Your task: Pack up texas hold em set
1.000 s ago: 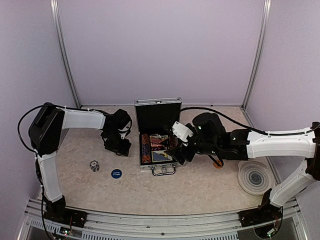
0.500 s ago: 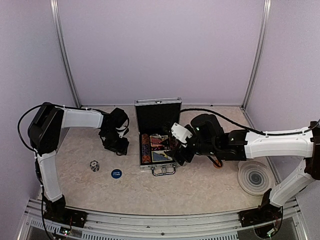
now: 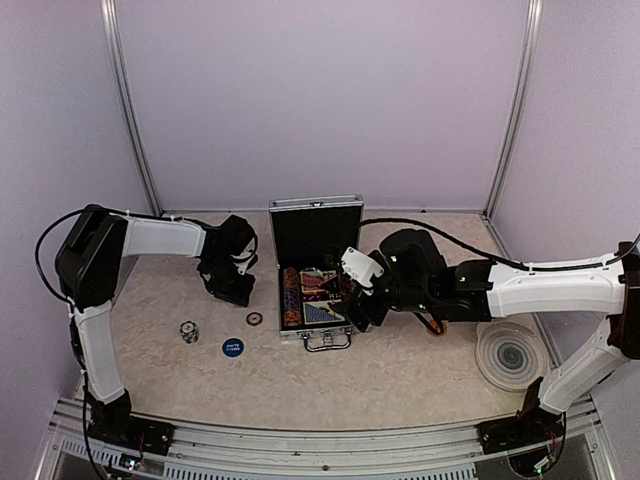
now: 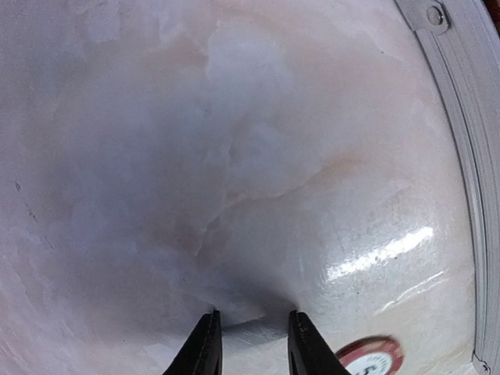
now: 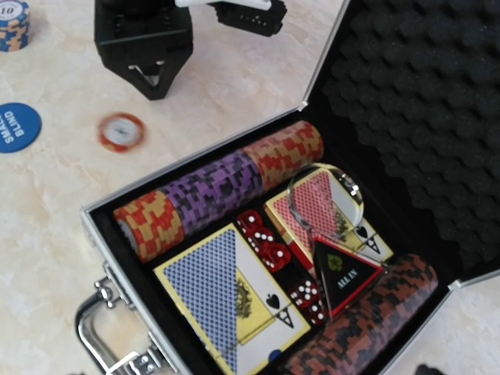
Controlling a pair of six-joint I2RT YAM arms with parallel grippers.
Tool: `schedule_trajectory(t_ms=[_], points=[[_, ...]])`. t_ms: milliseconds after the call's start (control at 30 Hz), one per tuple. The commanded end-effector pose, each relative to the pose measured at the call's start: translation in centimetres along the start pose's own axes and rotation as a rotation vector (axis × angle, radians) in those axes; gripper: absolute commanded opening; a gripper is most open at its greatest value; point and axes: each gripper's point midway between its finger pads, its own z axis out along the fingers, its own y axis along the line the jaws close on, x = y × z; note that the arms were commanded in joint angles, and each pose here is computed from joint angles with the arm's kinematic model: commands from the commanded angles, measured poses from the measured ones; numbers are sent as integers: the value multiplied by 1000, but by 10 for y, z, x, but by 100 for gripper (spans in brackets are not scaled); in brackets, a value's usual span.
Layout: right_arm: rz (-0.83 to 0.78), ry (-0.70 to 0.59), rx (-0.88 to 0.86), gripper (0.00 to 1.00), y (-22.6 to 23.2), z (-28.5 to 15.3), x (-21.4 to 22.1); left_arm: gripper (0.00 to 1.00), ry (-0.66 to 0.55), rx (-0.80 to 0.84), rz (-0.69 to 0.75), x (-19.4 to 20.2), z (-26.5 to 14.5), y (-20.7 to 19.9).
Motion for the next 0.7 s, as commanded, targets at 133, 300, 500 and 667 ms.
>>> schedule_trajectory(t_ms=[133,300,500,667], points=[[18,-2,12,90,-5,2,-6,33,50,15,19,17,3,-8],[22,2,9,90,-4,3,-7,45,23,11,9,17,-11,-10],[22,11,5,90,-3,6,-6,52,4,22,49,28,-30,-30],[21,11,-4,90,-1,10,-8,52,16,48,100,39,-32,-53]])
